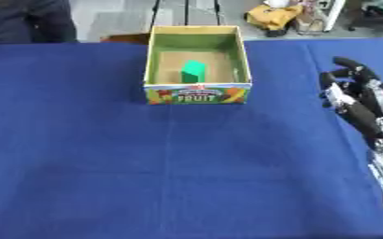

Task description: Pick up objects on the table and place them in the box.

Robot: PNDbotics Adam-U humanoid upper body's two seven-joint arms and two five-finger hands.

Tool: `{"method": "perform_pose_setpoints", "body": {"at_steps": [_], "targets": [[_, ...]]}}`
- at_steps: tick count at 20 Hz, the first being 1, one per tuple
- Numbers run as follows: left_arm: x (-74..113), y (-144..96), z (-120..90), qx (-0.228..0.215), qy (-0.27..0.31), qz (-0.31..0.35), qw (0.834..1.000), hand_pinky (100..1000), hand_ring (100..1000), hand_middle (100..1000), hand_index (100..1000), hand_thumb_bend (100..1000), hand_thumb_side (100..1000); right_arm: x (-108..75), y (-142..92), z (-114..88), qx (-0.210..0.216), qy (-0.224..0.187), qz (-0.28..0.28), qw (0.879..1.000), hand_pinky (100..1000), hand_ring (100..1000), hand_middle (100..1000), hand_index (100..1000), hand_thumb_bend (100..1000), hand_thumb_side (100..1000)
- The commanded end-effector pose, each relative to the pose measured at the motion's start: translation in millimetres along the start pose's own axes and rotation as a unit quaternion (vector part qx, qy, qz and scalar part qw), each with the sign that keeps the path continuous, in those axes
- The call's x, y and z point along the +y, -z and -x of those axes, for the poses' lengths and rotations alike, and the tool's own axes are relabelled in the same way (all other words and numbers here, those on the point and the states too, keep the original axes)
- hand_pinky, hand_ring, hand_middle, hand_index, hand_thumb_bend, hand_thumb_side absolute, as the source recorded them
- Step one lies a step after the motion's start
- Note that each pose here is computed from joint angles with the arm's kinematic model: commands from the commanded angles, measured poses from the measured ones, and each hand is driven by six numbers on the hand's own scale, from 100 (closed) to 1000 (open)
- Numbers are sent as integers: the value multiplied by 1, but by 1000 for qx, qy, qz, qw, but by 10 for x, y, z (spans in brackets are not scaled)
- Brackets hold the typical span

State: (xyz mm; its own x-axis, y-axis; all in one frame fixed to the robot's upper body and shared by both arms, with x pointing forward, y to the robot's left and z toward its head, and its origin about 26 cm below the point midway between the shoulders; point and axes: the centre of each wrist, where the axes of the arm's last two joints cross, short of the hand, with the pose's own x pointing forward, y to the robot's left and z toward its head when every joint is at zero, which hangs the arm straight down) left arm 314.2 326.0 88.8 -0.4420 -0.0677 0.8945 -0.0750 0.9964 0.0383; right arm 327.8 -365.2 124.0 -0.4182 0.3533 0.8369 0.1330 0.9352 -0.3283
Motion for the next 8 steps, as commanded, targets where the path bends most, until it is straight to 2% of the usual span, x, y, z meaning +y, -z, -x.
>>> {"method": "perform_pose_setpoints", "body": {"at_steps": [1,8], "targets": [[29,36,-61,-12,5,-1,1000,649,838,711,774,642,689,-61,34,-85,-15,4,11,1000,431,509,626,881,321,527],[26,32,-63,-13,4,-1,1000,649,838,711,774,640,689,-50,-1,-57,-11,11,23,1000,429,508,623,881,317,530]]}}
